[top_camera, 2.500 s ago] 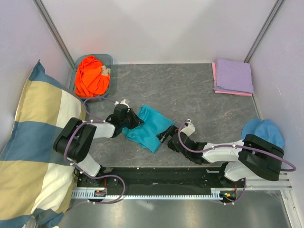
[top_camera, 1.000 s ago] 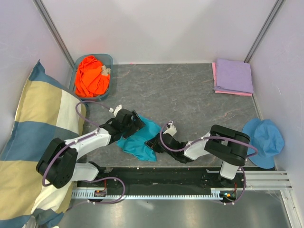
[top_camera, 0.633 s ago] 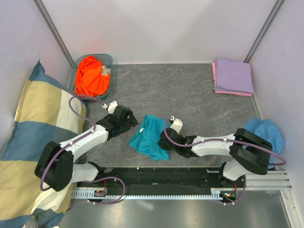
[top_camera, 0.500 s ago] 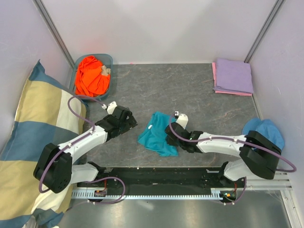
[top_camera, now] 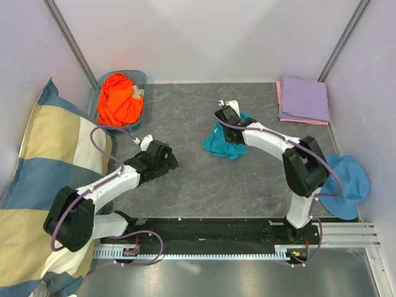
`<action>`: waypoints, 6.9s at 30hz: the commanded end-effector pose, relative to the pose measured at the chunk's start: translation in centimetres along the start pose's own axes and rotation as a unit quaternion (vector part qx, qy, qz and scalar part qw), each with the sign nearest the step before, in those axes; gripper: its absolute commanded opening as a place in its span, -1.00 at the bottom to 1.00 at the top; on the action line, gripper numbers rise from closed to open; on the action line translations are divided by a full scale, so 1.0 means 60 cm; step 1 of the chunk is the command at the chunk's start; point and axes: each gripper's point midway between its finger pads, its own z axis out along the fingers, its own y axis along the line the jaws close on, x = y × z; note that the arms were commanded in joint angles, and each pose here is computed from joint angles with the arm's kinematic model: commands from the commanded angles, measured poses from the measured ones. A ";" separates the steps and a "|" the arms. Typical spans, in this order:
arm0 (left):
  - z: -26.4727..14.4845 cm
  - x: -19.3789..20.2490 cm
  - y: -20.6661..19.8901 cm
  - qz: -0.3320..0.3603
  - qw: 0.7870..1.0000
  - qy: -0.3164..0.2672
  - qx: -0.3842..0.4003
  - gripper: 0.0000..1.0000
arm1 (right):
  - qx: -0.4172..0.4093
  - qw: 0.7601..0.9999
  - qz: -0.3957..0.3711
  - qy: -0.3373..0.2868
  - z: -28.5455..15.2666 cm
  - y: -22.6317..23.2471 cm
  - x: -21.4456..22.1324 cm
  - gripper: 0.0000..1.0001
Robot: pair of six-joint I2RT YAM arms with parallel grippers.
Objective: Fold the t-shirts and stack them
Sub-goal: Put the neatly folded tshirt into the corner of the board with the right arm
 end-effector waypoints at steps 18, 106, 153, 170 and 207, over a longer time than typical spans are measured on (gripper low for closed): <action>0.066 0.059 -0.020 0.056 0.995 0.083 0.014 1.00 | 0.163 0.978 -0.127 -0.021 0.249 -0.375 -0.277 -1.00; 0.092 0.087 -0.027 0.071 0.991 0.115 0.023 1.00 | 0.227 0.934 0.212 -0.175 0.008 -0.594 -0.314 0.96; 0.043 0.058 -0.054 0.130 0.989 0.057 0.052 1.00 | 0.270 0.950 0.122 -0.100 0.187 -0.510 -0.279 0.61; 0.051 0.070 -0.045 0.128 0.988 0.068 0.043 1.00 | 0.277 0.951 0.128 -0.058 0.216 -0.538 -0.221 0.22; 0.056 0.074 -0.038 0.128 0.989 0.072 0.036 1.00 | 0.238 0.967 0.093 0.004 0.250 -0.518 -0.178 -0.45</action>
